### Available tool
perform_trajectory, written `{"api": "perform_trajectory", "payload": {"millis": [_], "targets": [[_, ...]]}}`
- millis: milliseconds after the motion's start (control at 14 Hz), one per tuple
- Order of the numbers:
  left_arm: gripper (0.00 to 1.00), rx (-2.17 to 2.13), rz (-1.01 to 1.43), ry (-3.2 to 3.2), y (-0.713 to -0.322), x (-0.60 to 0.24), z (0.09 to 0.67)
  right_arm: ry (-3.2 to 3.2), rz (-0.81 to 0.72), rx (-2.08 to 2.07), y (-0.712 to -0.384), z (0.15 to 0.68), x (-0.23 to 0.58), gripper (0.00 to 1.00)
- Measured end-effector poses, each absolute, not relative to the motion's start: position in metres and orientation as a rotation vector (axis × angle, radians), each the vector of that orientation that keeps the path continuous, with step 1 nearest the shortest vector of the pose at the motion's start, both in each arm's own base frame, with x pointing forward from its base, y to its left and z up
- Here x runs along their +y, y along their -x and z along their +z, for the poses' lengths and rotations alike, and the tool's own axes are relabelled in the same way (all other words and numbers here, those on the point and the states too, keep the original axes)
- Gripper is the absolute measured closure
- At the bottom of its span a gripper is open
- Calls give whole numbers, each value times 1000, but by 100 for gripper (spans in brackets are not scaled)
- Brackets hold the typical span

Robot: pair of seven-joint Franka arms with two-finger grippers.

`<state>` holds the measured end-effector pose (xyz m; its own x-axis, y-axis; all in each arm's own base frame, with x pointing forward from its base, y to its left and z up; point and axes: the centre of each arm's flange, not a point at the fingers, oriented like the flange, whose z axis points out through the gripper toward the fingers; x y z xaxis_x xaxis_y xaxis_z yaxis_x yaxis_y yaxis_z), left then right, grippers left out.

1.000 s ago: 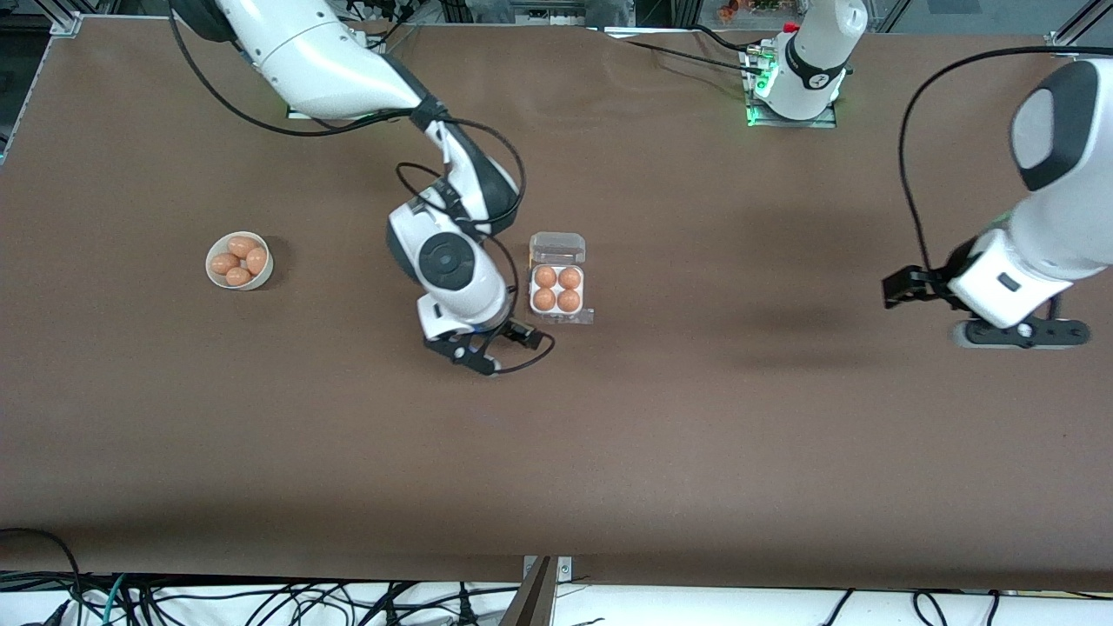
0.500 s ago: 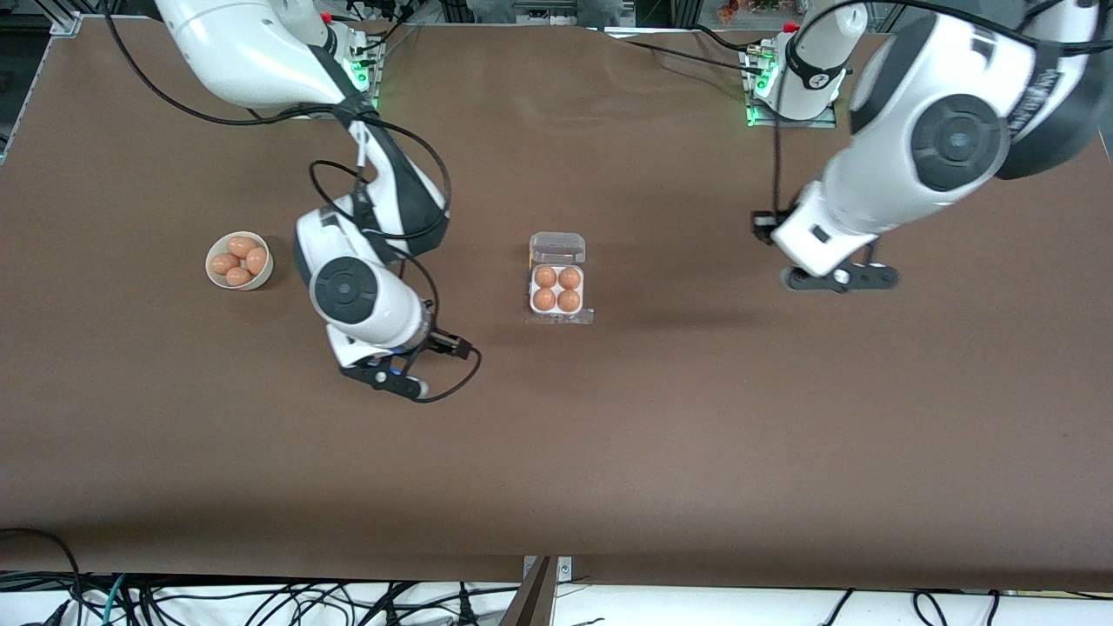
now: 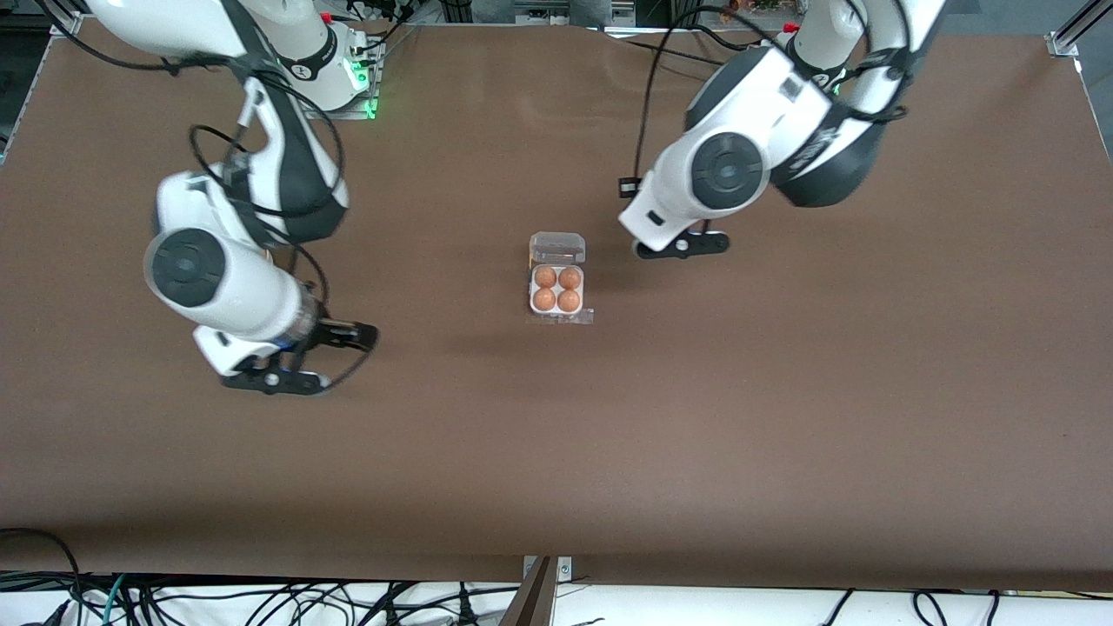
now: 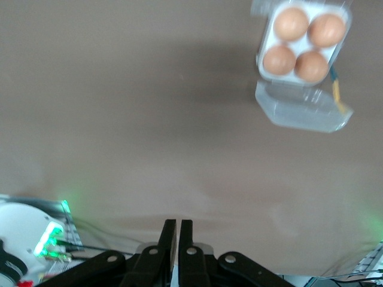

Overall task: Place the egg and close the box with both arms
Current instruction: 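Withdraw the right gripper while the left gripper reaches toward the egg box, then push the egg box lid down over the eggs with the left gripper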

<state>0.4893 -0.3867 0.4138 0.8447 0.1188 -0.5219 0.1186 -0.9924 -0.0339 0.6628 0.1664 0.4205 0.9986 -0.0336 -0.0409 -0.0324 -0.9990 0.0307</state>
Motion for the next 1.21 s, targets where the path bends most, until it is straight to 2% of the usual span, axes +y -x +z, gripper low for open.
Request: {"api": "perform_trajectory", "payload": {"millis": [214,643,857,1214], "targets": [[99,-195,938,2961,-466,-428,383,-3107,-69,24,-638,468,99,0],[99,-181,1005,2990,-459,-482,338,-3103,-101,43,-574,571,46,0],[99,-186,1009,3008,-453,-502,304,-3107,-92,10,-562,587,18,0],[97,-257,975,3056,-461,-511,280,-3108,-57,7,-567,581,15,0]]}}
